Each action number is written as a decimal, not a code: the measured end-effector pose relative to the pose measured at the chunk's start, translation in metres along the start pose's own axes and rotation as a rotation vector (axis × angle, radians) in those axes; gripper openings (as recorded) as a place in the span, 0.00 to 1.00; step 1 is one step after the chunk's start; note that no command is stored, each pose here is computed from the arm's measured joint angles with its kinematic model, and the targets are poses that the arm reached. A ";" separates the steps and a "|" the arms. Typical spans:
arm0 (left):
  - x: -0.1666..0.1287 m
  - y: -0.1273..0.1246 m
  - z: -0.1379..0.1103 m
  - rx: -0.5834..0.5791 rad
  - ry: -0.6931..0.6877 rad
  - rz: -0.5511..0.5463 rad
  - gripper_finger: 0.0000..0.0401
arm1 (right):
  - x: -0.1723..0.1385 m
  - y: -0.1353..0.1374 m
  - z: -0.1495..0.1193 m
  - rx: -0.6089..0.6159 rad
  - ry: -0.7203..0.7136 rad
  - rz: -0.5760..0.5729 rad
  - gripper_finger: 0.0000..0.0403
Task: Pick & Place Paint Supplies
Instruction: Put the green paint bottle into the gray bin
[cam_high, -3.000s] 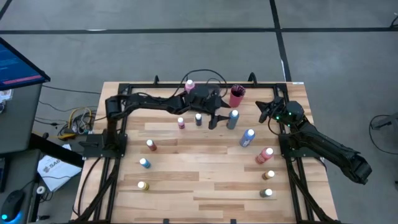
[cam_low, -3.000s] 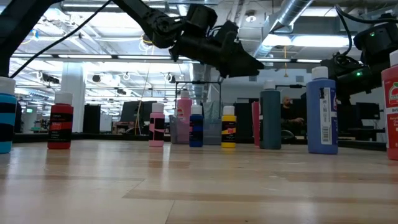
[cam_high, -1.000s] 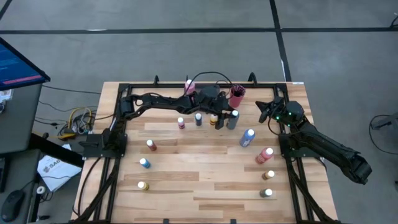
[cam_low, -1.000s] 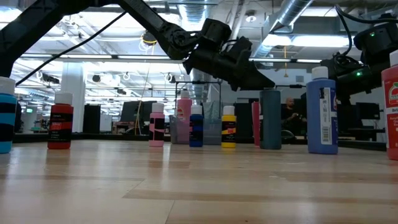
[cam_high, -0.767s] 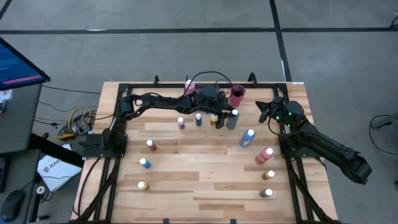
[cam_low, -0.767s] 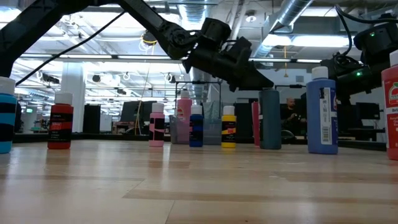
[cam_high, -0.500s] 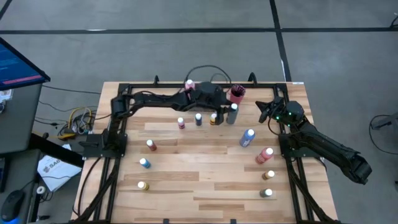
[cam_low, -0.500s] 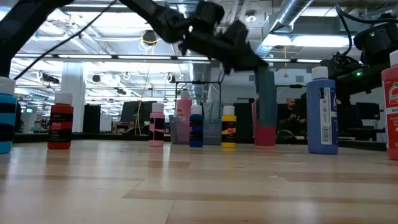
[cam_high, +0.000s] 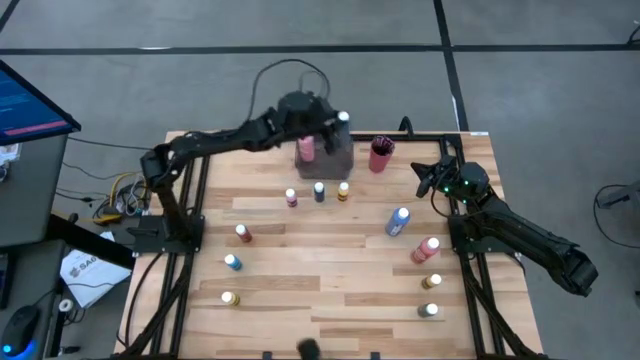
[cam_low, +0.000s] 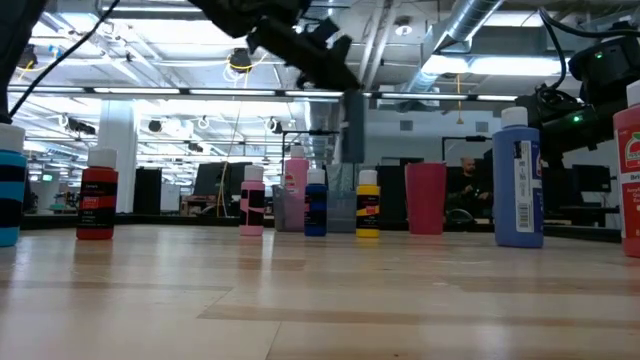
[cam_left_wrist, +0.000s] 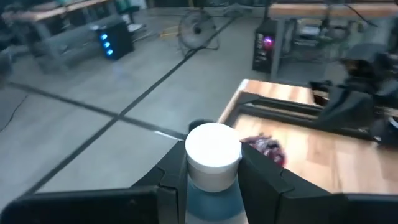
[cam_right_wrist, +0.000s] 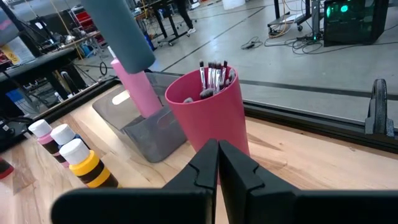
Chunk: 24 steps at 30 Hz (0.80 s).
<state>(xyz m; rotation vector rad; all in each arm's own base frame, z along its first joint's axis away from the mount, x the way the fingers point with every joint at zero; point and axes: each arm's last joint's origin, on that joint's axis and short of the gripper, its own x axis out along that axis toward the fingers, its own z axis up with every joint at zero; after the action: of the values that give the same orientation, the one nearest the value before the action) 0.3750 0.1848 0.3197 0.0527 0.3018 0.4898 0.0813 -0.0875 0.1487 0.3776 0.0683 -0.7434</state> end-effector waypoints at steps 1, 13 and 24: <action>-0.003 0.008 -0.004 -0.020 0.003 0.018 0.22 | 0.000 0.000 0.000 0.000 0.000 0.000 0.02; -0.014 0.020 -0.076 -0.041 0.022 0.027 0.22 | 0.000 0.000 0.000 0.000 0.000 0.000 0.02; -0.004 0.019 -0.099 -0.015 0.042 0.093 0.22 | 0.000 0.000 0.000 0.000 0.000 0.000 0.02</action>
<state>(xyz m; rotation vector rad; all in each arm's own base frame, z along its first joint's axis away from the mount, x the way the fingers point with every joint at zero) 0.3334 0.1976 0.2285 0.0417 0.3382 0.5865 0.0813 -0.0875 0.1488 0.3775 0.0679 -0.7434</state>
